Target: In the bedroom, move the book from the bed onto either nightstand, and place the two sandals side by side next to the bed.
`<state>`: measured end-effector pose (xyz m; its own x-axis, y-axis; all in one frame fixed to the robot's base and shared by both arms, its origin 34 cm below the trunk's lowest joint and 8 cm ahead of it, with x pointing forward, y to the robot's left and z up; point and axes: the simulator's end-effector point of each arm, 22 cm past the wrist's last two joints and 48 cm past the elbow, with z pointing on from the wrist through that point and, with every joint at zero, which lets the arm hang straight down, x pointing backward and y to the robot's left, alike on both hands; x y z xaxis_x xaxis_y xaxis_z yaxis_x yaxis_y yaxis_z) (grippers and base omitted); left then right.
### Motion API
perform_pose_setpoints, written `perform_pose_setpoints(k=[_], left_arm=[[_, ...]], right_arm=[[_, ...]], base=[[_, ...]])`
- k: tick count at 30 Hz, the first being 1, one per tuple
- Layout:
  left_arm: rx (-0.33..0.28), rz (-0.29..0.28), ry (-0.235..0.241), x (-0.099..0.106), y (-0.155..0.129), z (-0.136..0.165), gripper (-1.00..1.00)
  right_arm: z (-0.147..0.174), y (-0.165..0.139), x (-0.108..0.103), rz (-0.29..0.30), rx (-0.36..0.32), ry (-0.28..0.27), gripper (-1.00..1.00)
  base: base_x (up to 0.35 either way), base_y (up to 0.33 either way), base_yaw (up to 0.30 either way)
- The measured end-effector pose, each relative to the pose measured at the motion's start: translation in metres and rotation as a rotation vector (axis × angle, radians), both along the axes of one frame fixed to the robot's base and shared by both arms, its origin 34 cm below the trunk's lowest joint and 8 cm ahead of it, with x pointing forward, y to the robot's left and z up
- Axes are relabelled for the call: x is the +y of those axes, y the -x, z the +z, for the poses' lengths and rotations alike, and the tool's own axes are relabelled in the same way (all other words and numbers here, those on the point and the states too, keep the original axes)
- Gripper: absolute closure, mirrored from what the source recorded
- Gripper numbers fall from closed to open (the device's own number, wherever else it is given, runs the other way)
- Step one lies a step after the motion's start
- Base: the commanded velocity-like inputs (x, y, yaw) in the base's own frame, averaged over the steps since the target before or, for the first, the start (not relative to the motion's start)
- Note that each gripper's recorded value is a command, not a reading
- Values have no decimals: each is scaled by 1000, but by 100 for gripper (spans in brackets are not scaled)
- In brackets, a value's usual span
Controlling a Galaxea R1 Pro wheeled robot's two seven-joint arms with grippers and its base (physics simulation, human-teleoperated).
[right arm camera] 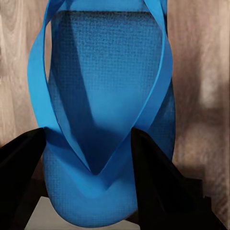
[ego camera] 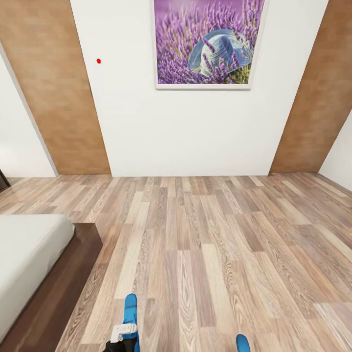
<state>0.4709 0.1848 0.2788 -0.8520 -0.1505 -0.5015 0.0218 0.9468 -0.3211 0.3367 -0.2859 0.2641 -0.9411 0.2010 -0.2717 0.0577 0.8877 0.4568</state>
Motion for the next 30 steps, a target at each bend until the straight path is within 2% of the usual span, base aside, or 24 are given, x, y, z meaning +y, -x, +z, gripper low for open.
perform_pose_setpoints(k=[20, 30], left_arm=[[1, 1, 0, 0, 0, 0, 100], [1, 1, 0, 0, 0, 0, 100]], right_arm=[[0, 0, 0, 0, 0, 0, 100], [0, 0, 0, 0, 0, 0, 100]], base=[[322, 0, 0], [322, 0, 56]])
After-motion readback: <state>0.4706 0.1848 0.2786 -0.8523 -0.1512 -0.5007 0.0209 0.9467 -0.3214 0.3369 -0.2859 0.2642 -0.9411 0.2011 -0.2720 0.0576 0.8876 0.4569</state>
